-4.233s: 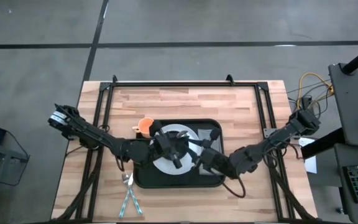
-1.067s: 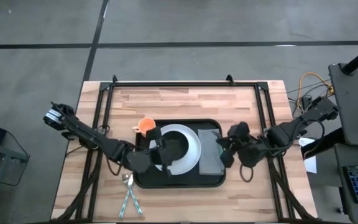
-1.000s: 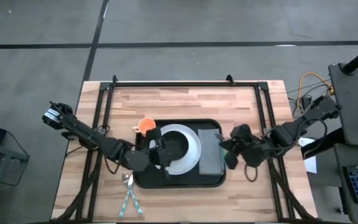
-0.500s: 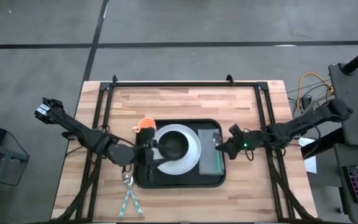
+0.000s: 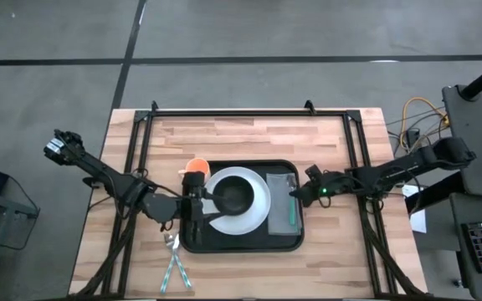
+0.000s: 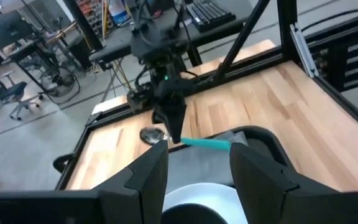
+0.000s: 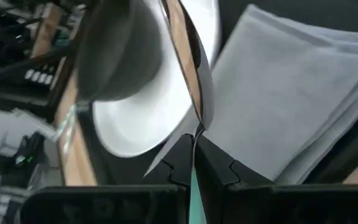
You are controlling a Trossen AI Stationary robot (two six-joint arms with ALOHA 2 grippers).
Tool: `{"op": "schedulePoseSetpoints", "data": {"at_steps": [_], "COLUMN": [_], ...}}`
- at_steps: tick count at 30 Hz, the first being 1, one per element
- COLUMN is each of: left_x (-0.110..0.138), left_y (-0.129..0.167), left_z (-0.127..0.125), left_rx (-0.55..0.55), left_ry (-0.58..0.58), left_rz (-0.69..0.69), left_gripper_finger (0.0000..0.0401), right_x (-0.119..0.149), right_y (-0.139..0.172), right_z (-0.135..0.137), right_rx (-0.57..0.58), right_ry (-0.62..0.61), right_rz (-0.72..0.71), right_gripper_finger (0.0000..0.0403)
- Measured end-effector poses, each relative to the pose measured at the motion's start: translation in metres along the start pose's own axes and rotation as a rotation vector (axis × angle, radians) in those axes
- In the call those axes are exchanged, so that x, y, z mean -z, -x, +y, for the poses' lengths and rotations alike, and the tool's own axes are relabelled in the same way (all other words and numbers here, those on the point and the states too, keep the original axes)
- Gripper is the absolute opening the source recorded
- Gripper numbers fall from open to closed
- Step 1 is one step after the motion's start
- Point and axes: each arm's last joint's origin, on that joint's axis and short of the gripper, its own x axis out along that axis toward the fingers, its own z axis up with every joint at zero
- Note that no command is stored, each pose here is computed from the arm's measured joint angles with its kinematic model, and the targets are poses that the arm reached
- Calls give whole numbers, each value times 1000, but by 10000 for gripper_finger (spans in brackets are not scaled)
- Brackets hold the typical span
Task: Set up tray
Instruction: Put the green spoon on the gray napkin on the black serving tray
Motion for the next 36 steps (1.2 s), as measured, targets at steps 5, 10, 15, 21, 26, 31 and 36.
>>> {"op": "schedulePoseSetpoints", "data": {"at_steps": [5, 10, 15, 21, 26, 31, 36], "left_x": [1, 1, 0, 1, 2, 25, 50], "left_y": [1, 1, 2, 2, 8, 20, 38], "left_z": [0, 1, 1, 1, 6, -1, -35], "left_rx": [-4, -4, -4, -3, -34, -81, 150], "left_ry": [13, 16, 25, 63, 282, 406, 301], "left_rz": [2, -1, -2, -1, 24, 206, 302], "left_gripper_finger": [153, 153, 153, 153, 153, 145, 140], "right_x": [3, 5, 10, 13, 12, 13, 14], "right_y": [-14, -26, -36, -38, -35, -34, -33], "right_z": [-2, -7, -14, -18, -17, -20, -21], "right_rx": [25, 33, 83, 104, 98, 124, 129], "right_ry": [-6, -17, -46, -75, -72, -75, -59], "right_rz": [36, 58, 85, 109, 107, 117, 125], "right_gripper_finger": [8, 8, 9, 10, 20, 39, 50]}}
